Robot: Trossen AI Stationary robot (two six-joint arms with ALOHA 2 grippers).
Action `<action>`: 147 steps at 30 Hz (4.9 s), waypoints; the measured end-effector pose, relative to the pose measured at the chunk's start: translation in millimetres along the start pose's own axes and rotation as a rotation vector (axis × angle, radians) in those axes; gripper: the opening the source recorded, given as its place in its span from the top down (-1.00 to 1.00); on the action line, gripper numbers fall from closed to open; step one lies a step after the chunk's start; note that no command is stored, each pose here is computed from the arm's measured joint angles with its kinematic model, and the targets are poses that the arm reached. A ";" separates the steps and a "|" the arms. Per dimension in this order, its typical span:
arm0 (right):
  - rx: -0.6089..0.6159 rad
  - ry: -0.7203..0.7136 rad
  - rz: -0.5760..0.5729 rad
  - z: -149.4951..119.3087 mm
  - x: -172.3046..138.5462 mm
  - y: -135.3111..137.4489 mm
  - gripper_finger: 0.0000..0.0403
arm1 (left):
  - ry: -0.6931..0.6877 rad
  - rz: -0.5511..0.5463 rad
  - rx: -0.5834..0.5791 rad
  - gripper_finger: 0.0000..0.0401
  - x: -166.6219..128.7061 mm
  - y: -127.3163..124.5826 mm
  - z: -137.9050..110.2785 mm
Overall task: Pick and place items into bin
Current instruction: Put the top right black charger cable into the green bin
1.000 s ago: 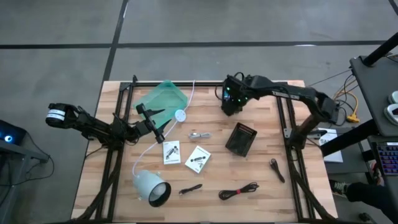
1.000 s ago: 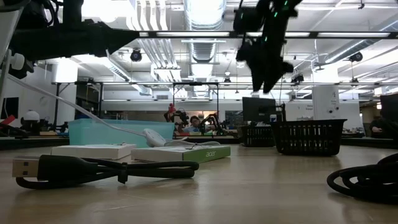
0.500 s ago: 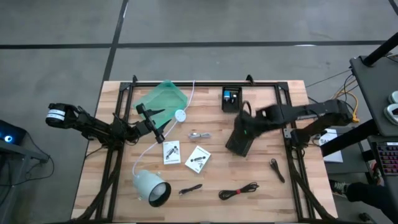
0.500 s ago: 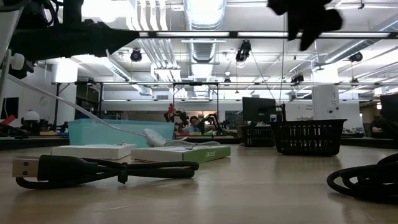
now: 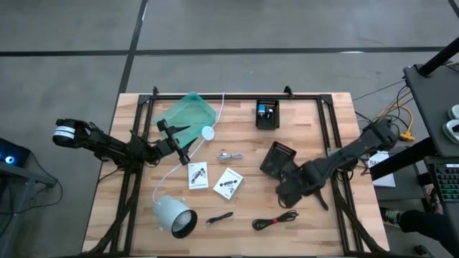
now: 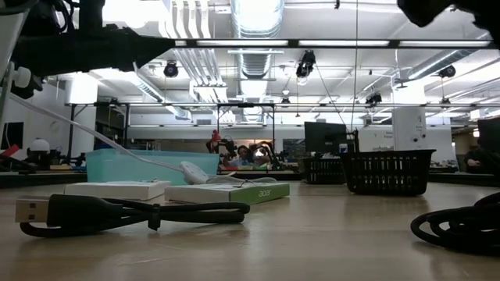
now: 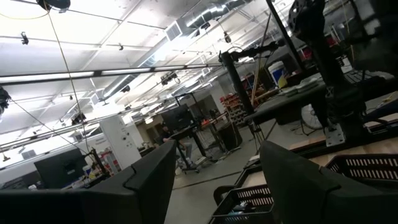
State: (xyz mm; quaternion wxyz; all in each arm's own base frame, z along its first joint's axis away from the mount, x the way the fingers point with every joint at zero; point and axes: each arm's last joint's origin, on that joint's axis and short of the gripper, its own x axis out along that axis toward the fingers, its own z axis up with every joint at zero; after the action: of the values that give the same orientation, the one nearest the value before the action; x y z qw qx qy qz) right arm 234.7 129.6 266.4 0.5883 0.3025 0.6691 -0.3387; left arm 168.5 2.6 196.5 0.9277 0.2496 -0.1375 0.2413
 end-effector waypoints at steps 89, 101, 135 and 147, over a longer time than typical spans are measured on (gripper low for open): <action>-0.121 0.322 -0.025 -16.6 134.7 -41.6 0.88 | 0.001 -0.001 0.001 -0.08 -0.2 0.0 -0.3; -0.130 -0.192 0.130 -9.2 88.4 -38.3 0.88 | 0.002 -0.001 0.000 -0.08 -0.3 -0.1 -0.3; -0.573 -1.352 0.229 59.4 6.6 -18.8 0.89 | 0.178 -0.517 -0.311 -0.08 64.8 -34.2 25.9; -0.713 -1.503 0.390 73.5 -13.7 -13.1 0.89 | 0.139 -0.585 -0.359 -0.08 97.7 -59.5 20.3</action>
State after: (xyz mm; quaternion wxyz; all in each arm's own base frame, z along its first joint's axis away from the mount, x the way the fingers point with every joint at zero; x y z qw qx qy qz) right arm 268.7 62.4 275.5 0.9837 -0.0961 0.1037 -0.1115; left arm 279.1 -16.3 226.7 0.9938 0.0943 -0.0368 -0.0465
